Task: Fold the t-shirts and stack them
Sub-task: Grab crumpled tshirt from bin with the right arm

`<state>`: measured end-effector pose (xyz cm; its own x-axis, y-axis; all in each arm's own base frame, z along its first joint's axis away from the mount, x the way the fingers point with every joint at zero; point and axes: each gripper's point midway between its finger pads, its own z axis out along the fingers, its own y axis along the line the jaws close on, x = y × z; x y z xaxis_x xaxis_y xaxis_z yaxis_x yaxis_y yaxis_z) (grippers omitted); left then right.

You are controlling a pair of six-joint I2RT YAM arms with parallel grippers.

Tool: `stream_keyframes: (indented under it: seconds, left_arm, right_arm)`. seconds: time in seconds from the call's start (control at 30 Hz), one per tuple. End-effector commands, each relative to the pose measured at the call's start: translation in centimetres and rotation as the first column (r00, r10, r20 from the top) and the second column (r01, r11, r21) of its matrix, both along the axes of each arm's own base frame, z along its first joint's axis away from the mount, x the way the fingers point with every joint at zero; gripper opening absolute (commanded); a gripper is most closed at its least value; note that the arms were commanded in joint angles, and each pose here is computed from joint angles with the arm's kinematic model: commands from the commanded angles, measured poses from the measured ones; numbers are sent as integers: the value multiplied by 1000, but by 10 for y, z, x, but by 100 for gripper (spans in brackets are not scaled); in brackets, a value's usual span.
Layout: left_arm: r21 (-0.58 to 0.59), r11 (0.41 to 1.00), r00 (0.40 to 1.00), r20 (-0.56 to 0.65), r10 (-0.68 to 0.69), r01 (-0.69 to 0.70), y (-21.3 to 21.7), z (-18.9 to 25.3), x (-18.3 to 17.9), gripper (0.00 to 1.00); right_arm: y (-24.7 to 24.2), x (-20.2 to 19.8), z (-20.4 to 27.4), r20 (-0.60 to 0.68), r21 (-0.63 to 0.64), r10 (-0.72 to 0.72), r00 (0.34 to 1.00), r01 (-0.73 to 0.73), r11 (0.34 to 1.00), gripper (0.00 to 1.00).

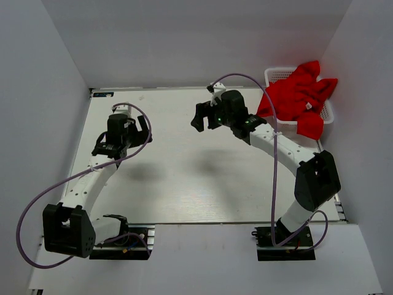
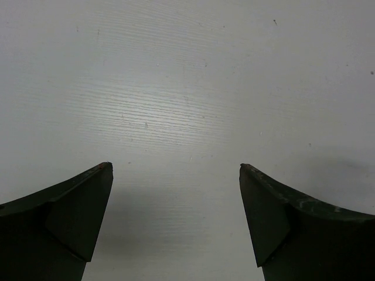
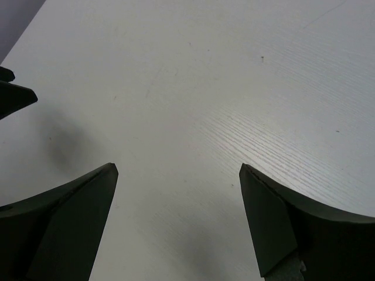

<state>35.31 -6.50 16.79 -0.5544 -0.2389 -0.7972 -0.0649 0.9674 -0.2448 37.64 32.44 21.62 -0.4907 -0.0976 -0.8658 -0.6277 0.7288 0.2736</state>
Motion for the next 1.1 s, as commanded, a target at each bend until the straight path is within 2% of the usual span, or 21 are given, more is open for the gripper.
stream_keyframes:
  seconds: [0.0,0.17,0.3,0.5,0.6,0.63,0.83,0.87,0.9,0.97,1.0,1.07]
  left_arm:
    - [-47,999,997,81,-7,11,-7,27,1,100]
    - [-91,994,993,103,-50,60,-18,32,1,100]
    - [-88,993,995,61,-76,81,-22,31,2,100]
    - [-125,976,980,118,-162,177,-36,45,15,100]
    - [-120,968,971,125,-206,220,-44,54,26,100]
    - [-112,968,971,114,-211,223,-44,54,29,100]
    - [-106,963,967,88,-238,246,-50,53,50,100]
    - [-106,963,967,89,-238,246,-50,53,50,100]
    - [-99,963,966,87,-243,251,-50,52,54,100]
    - [-81,966,968,86,-237,244,-47,51,58,100]
    - [-76,969,971,77,-228,234,-46,50,61,100]
    - [-69,969,970,69,-233,238,-46,49,62,100]
  right_arm:
    - [0,6,23,35,19,-33,999,32,999,90]
    - [-9,-4,19,2,13,-58,998,58,998,90]
    - [-21,-2,15,23,-28,-84,996,84,996,90]
    - [-60,37,14,113,-106,-277,954,289,951,90]
    - [-77,53,17,153,-145,-318,936,340,929,90]
    - [-79,55,16,174,-176,-285,943,314,933,90]
    - [-138,96,18,131,-204,-473,871,490,847,90]
    - [-161,101,5,91,-231,-537,839,542,808,90]
    - [-169,104,3,77,-237,-553,830,554,798,90]
    - [-211,124,6,68,-248,-646,760,640,727,90]
    - [-220,130,6,62,-266,-657,751,647,715,90]
    - [-258,145,28,80,-257,-718,691,710,655,90]
